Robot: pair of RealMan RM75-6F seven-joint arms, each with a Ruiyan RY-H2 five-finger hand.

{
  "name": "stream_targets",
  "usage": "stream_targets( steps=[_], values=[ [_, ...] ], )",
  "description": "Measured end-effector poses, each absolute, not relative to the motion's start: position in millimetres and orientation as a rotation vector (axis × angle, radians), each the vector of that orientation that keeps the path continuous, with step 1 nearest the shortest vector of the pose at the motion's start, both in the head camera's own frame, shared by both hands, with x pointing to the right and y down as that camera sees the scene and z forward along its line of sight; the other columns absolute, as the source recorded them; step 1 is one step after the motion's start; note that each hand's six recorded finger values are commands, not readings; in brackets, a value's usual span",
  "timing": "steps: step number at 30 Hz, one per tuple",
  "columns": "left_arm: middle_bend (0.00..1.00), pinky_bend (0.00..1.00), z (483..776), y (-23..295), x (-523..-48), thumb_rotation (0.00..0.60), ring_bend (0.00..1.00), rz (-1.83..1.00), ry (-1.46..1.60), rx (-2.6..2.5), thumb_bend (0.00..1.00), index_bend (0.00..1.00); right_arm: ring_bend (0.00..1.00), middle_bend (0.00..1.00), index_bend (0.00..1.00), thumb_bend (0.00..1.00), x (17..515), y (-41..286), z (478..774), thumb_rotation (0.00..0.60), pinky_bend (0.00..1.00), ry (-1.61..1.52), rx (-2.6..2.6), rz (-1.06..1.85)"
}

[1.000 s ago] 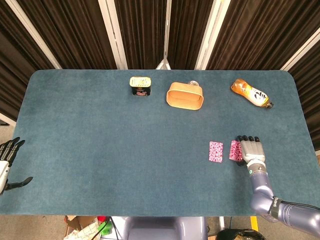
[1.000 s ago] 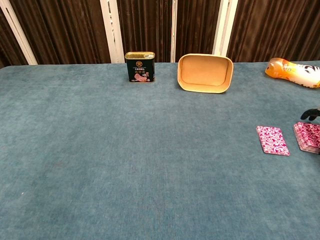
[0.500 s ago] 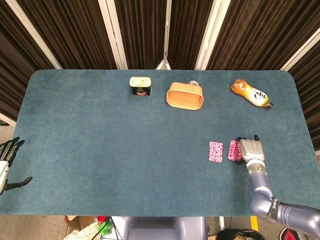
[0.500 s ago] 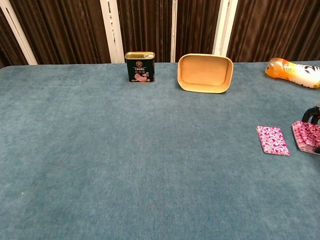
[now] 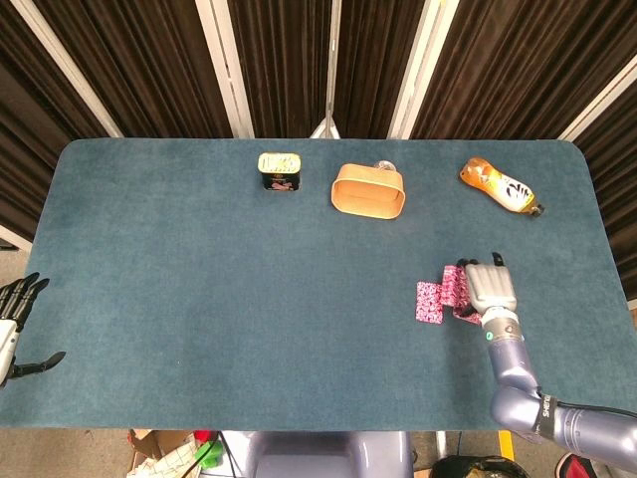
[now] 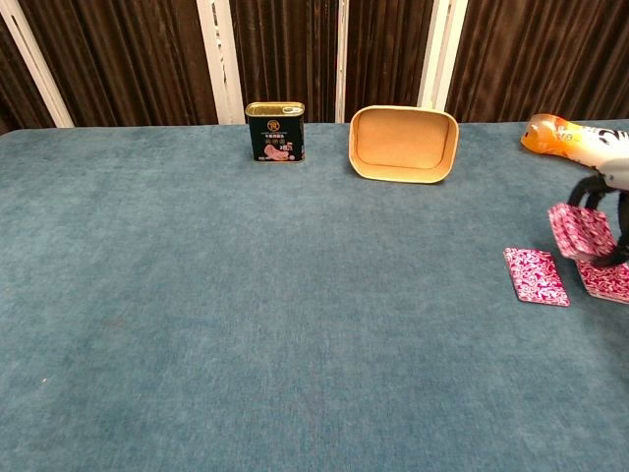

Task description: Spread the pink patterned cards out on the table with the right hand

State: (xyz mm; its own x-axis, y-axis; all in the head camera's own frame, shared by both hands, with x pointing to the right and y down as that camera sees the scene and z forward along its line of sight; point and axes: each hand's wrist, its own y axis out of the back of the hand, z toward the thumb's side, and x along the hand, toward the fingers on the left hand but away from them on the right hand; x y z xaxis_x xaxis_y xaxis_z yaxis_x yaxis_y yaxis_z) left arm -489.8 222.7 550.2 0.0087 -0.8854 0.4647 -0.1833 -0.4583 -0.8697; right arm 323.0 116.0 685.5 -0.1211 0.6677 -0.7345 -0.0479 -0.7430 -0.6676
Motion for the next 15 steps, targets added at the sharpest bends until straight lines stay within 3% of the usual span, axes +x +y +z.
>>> stream_targets(
  steps=[15],
  values=[
    [0.0,0.0,551,222,-491,0.6,0.0,-1.5,1.126,-1.728,0.02,0.0,0.45,0.47,0.48,0.25,200,105,679,0.6,0.0,-0.548,-1.719,1.744]
  ],
)
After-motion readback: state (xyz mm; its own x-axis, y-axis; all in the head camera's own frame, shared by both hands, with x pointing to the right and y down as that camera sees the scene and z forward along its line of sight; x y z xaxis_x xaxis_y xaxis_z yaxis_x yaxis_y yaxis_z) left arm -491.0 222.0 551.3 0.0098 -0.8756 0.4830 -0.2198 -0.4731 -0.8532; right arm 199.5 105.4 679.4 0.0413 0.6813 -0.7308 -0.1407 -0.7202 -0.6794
